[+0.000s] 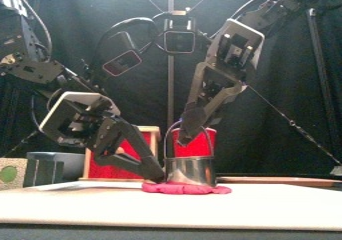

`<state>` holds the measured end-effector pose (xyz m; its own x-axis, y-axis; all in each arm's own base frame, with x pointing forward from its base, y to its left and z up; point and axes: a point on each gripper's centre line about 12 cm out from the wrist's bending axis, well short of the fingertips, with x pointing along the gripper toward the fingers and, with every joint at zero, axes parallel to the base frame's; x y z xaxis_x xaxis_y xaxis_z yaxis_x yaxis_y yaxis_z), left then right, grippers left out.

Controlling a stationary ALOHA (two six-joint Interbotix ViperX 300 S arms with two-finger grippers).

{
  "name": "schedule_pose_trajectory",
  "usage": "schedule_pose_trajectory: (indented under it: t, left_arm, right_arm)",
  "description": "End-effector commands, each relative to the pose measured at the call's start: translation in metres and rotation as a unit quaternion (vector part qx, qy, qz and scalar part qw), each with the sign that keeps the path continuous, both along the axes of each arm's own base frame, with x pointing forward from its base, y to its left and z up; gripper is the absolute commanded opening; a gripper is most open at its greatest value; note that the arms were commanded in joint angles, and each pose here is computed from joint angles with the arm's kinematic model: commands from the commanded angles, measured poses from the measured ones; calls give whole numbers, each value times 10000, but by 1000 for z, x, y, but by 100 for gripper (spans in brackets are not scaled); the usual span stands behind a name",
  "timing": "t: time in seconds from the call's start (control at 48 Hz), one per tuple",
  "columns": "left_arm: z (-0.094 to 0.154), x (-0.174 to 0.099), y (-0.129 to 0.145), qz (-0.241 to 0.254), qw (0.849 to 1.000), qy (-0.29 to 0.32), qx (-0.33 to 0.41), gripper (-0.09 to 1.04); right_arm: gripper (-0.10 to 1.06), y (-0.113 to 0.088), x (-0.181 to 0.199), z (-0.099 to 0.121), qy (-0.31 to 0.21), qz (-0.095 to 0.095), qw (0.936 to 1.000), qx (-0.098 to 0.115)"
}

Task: Get the cutter from the drawer then cut the dough then place the extra dough in the bowl
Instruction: Cut the dough

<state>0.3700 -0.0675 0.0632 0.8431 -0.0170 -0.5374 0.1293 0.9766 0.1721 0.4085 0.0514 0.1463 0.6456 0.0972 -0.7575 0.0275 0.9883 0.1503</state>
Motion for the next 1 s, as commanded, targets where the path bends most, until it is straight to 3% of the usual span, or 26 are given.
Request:
schedule_pose_trajectory:
  t: [0.021, 0.479, 1.0]
  left_arm:
    - [1, 7, -1, 10, 10000, -21, -32, 55]
    - [-6, 5, -1, 67, 9998, 153, -66, 55]
    - [-12, 2, -1, 100, 9992, 370, -106, 55]
  right_arm:
    - [74, -1, 6, 20, -280, -27, 9996, 44]
    - [49, 1, 7, 26, -128, 18, 9999, 37]
    - [48, -9, -6, 71, -454, 147, 9985, -263]
